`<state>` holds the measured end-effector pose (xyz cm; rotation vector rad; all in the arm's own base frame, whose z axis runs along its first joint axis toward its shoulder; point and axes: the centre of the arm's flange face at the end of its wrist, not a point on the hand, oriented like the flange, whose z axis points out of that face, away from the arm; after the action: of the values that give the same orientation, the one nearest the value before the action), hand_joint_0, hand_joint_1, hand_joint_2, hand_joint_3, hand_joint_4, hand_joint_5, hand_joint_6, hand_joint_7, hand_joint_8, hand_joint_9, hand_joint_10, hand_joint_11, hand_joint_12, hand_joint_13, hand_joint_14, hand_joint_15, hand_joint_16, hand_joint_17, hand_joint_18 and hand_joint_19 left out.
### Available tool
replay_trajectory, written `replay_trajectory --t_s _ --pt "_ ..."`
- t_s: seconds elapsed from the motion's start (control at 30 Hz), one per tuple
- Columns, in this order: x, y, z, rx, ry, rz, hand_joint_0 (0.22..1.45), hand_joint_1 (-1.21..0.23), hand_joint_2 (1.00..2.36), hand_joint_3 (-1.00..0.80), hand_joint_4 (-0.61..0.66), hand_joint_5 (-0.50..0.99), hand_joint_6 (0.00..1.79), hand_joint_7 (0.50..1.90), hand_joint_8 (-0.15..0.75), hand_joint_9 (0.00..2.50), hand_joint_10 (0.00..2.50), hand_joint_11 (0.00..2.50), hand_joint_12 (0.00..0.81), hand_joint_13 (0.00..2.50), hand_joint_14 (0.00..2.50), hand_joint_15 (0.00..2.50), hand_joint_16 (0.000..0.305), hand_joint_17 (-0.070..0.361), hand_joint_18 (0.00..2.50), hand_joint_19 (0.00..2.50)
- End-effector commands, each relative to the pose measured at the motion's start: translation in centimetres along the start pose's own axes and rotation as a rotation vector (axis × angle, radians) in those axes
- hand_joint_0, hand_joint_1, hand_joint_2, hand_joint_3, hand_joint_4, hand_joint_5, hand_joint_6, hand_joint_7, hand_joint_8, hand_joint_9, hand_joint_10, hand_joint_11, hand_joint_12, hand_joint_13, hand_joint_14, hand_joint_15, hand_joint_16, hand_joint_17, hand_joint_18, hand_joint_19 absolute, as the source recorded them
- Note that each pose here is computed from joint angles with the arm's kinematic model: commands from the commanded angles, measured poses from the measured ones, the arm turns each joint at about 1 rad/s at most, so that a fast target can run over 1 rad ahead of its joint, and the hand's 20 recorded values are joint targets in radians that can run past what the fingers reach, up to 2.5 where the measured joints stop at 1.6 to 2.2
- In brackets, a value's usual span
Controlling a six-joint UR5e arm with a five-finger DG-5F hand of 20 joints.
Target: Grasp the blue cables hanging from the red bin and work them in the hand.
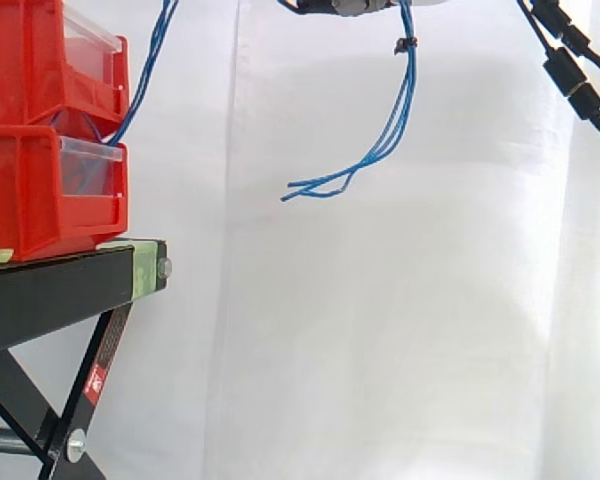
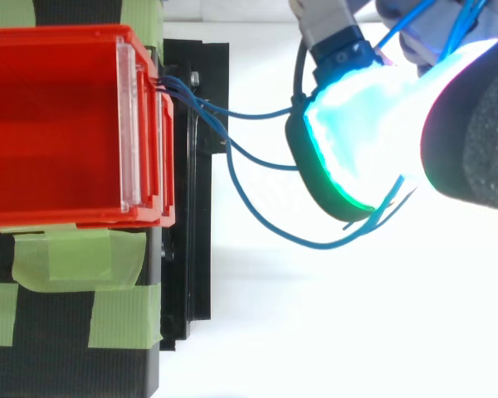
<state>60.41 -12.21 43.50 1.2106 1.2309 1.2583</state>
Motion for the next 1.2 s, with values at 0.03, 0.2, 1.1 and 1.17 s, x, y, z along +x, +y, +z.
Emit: replay_trajectory --t_s 0.03,0.2,1.1,1.17 --pt "0.03 0.0 0.0 0.0 0.003 0.0 0.88 -0.67 1.02 -0.29 0.22 0.44 0.4 1.38 0.403 0.75 2.5 2.49 0.46 1.04 2.24 1.35 0.063 0.141 1.42 1.23" --pt "0.09 0.0 0.02 0.0 0.002 -0.006 0.89 -0.67 1.02 -0.24 0.19 0.42 0.49 1.37 0.394 0.71 2.5 2.48 0.466 1.02 2.28 1.35 0.064 0.143 1.41 1.24" --pt "0.16 0.0 0.05 0.0 0.0 -0.091 0.9 -0.66 1.02 -0.25 0.19 0.36 0.64 1.33 0.388 0.67 2.5 2.49 0.457 0.97 2.3 1.34 0.06 0.135 1.34 1.24" --pt "0.14 0.0 0.05 0.0 -0.001 -0.091 0.9 -0.66 1.02 -0.26 0.19 0.36 0.64 1.32 0.394 0.67 2.5 2.48 0.456 0.97 2.3 1.34 0.06 0.135 1.34 1.24"
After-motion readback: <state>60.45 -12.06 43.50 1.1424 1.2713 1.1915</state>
